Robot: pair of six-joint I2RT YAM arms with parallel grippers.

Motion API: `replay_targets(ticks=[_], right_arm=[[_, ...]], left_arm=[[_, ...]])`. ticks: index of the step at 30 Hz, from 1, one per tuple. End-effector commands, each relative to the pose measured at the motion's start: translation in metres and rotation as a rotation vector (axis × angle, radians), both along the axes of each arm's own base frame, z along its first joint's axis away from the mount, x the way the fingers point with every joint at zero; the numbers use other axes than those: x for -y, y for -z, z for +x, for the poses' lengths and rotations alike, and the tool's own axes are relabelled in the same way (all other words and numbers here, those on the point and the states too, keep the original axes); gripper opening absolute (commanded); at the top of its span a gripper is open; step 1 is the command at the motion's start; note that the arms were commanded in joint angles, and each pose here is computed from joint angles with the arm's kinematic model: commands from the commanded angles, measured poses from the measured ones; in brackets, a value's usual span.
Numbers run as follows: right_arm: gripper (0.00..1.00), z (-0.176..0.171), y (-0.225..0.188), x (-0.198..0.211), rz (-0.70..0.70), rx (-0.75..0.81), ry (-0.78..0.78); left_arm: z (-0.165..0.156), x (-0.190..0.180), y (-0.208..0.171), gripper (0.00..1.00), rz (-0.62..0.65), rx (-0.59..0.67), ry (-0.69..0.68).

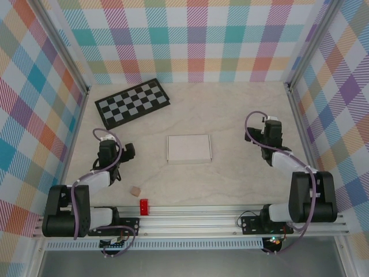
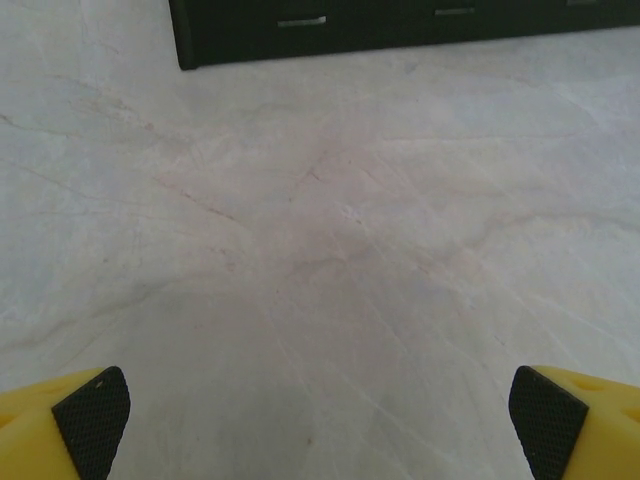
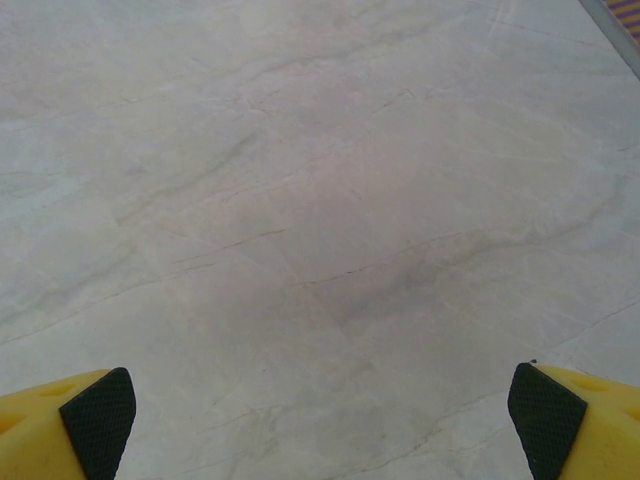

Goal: Fold the paper box

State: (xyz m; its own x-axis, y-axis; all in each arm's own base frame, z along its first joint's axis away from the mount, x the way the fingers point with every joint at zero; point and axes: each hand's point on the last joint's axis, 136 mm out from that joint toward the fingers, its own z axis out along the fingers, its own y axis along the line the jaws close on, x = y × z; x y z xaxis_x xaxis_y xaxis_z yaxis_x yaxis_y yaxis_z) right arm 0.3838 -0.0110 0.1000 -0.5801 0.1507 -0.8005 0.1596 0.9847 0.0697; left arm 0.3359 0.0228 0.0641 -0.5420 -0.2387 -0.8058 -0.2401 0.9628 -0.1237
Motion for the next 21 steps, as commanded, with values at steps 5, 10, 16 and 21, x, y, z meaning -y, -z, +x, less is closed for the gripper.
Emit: replay_targets(ticks=[5, 10, 16, 21], right_arm=[[1.0, 0.016, 0.004, 0.002, 0.048, 0.156, -0.045], [1.0, 0.003, 0.0, -0.02, 0.035, 0.294, -0.173], [1.0, 0.012, 0.009, -0.035, 0.051, 0.249, -0.264], [1.0, 0.013, 0.009, -0.035, 0.048, 0.246, -0.266]], left_arm=[[0.051, 0.011, -0.041, 1.0, 0.015, 0.195, 0.122], [0.049, 0.021, -0.024, 1.0, 0.009, 0.308, 0.161], [0.062, 0.034, -0.014, 1.0, 0.043, 0.196, 0.21], [0.063, 0.038, -0.014, 1.0, 0.091, 0.187, 0.202]])
